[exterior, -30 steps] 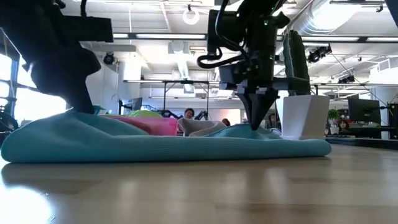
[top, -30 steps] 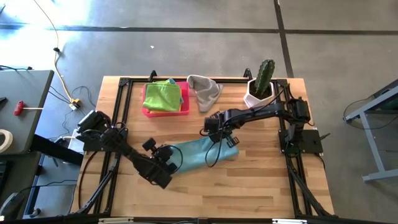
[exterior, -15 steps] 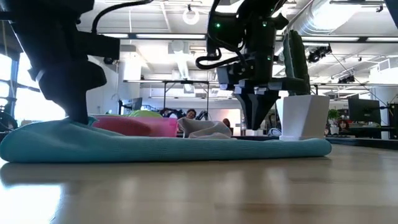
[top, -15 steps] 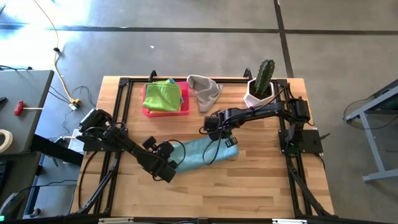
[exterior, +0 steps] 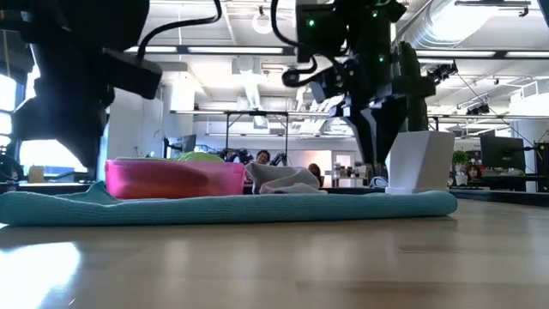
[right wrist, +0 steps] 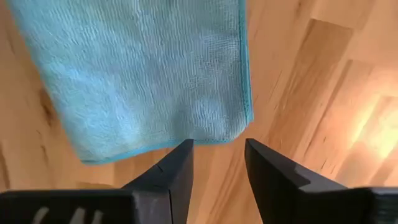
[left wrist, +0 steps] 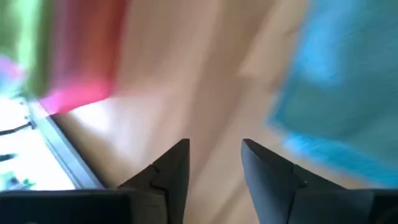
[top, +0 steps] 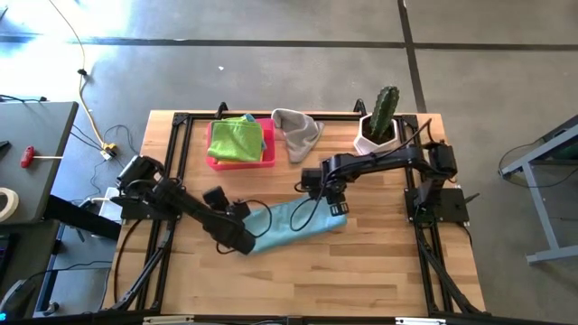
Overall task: Fold microfiber towels
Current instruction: Fold the blue towel on the table
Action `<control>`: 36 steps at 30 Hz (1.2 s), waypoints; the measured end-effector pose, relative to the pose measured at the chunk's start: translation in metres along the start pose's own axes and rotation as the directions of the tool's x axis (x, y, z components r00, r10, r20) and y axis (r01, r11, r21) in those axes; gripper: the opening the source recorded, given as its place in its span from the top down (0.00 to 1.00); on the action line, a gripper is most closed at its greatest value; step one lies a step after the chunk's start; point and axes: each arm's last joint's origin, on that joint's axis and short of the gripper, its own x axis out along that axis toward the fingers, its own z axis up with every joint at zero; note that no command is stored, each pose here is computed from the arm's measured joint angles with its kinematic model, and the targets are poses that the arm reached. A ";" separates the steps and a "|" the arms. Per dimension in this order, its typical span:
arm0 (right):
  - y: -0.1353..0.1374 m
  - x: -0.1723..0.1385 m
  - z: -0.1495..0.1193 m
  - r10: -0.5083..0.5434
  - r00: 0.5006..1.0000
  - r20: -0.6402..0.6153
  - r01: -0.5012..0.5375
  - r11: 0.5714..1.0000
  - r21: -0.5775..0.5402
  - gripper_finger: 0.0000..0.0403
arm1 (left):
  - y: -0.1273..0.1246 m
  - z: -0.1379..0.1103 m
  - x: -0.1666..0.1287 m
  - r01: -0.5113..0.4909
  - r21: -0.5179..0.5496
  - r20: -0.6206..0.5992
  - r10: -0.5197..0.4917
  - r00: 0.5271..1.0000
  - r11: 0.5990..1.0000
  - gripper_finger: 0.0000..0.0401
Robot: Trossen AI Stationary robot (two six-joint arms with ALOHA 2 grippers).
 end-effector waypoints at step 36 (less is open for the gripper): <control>0.027 0.052 -0.098 0.068 0.924 0.375 -0.354 0.517 0.779 0.66 | -0.045 -0.029 0.022 0.378 0.200 0.138 -0.408 0.902 0.904 0.99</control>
